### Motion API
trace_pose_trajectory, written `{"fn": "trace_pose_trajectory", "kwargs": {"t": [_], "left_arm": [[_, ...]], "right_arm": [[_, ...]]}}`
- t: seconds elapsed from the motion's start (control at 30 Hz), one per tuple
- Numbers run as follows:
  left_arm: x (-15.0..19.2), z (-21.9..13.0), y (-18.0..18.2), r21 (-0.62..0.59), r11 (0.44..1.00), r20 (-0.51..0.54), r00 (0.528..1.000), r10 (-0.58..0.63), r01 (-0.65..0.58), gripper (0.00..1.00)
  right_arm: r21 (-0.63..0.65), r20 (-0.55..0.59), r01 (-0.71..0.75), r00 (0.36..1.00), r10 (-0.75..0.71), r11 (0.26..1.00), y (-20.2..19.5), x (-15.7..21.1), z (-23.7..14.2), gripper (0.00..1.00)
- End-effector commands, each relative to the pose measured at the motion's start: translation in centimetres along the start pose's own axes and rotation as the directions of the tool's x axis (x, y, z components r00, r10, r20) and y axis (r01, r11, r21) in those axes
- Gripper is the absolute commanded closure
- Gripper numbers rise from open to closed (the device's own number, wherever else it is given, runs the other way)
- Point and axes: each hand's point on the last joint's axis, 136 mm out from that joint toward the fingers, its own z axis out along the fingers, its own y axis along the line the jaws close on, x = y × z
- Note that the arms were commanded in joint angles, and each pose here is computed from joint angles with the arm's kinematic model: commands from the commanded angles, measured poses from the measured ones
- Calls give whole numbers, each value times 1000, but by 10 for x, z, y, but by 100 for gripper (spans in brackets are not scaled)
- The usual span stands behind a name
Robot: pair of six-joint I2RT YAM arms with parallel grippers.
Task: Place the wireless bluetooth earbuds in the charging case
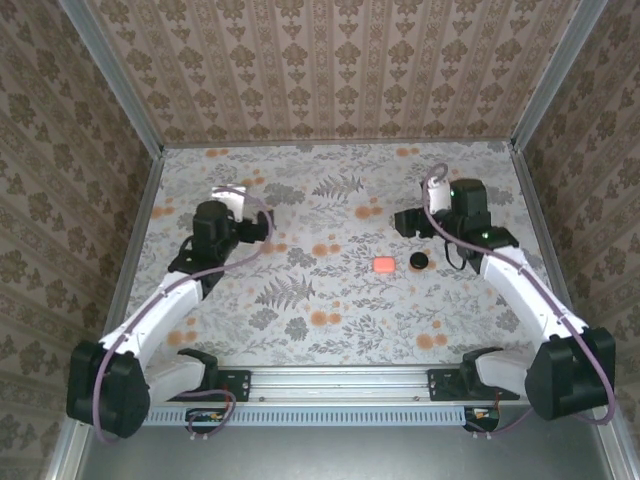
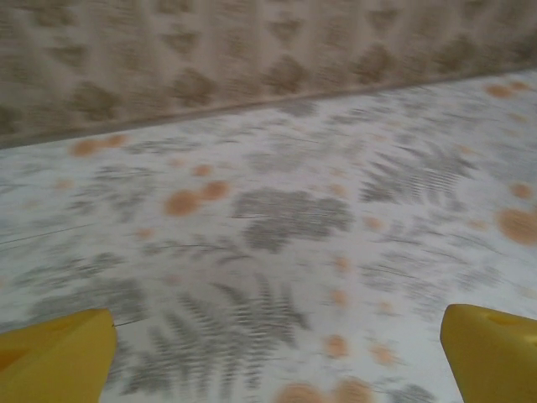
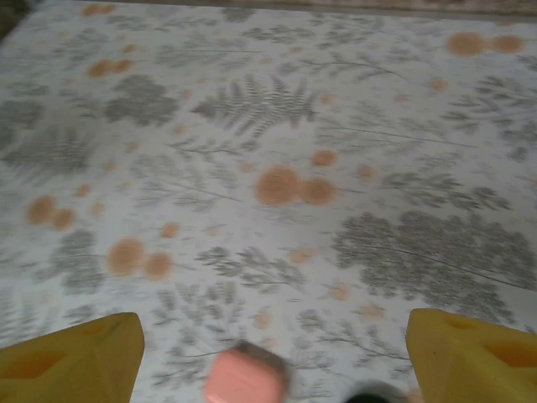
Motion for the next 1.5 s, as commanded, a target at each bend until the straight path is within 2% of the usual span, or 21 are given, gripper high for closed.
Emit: {"fn": "trace_pose_trajectory", "kwargs": {"t": [0.0, 0.1, 0.23, 0.4, 0.7, 0.83, 0.87, 0.9, 0.93, 1.03, 1.2, 1.3, 1.33, 1.37, 1.43, 1.47], "left_arm": [[24, -9, 48, -197, 980, -33, 999, 37, -43, 0], [43, -18, 81, -316, 948, -8, 1000, 26, -27, 0], [72, -23, 108, -387, 920, 53, 998, -45, 62, 0], [87, -20, 117, -397, 915, 90, 995, -37, 69, 0], [83, 11, 111, -341, 940, 141, 989, 55, -4, 0], [105, 33, 108, -332, 943, 109, 991, 75, -35, 0], [100, 37, 111, -374, 926, 129, 985, 113, -57, 0], [104, 38, 114, -404, 913, 91, 991, 93, -49, 0], [107, 42, 118, -403, 914, 37, 998, 54, -35, 0], [109, 48, 134, -375, 926, 18, 999, -43, 46, 0], [109, 48, 134, -377, 925, 30, 999, -32, 41, 0], [109, 48, 133, -376, 926, 28, 999, -34, 42, 0], [109, 48, 134, -377, 925, 27, 999, -33, 41, 0], [108, 48, 134, -378, 925, 28, 999, -32, 40, 0], [108, 49, 133, -376, 926, 25, 999, -27, 35, 0], [108, 49, 132, -374, 927, 24, 999, -24, 32, 0]], "right_arm": [[240, 177, -45, 984, 2, 970, -48, -4, 6, 0], [370, 191, -72, 982, 0, 926, -76, 17, 5, 0], [417, 205, -55, 978, -34, 907, -89, 31, 11, 0], [397, 225, -47, 973, -48, 916, -90, 39, 23, 0], [384, 234, 0, 967, -97, 923, -88, 46, 33, 0], [361, 248, 82, 952, -180, 929, -81, 42, 37, 0], [348, 251, 107, 947, -202, 931, -78, 45, 42, 0], [348, 249, 109, 947, -204, 931, -80, 48, 47, 0], [352, 239, 99, 952, -191, 931, -82, 46, 47, 0], [341, 218, 72, 964, -153, 938, -89, 48, 50, 0], [302, 182, -6, 982, -52, 953, -107, 48, 61, 0], [317, 211, -53, 977, -16, 947, -117, 52, 57, 0], [321, 244, -52, 969, -29, 946, -116, 55, 54, 0], [324, 330, -57, 942, -57, 944, -116, 52, 49, 0], [304, 269, -34, 962, -52, 952, -112, 62, 52, 0], [296, 273, -37, 961, -47, 955, -112, 58, 55, 0]]}}
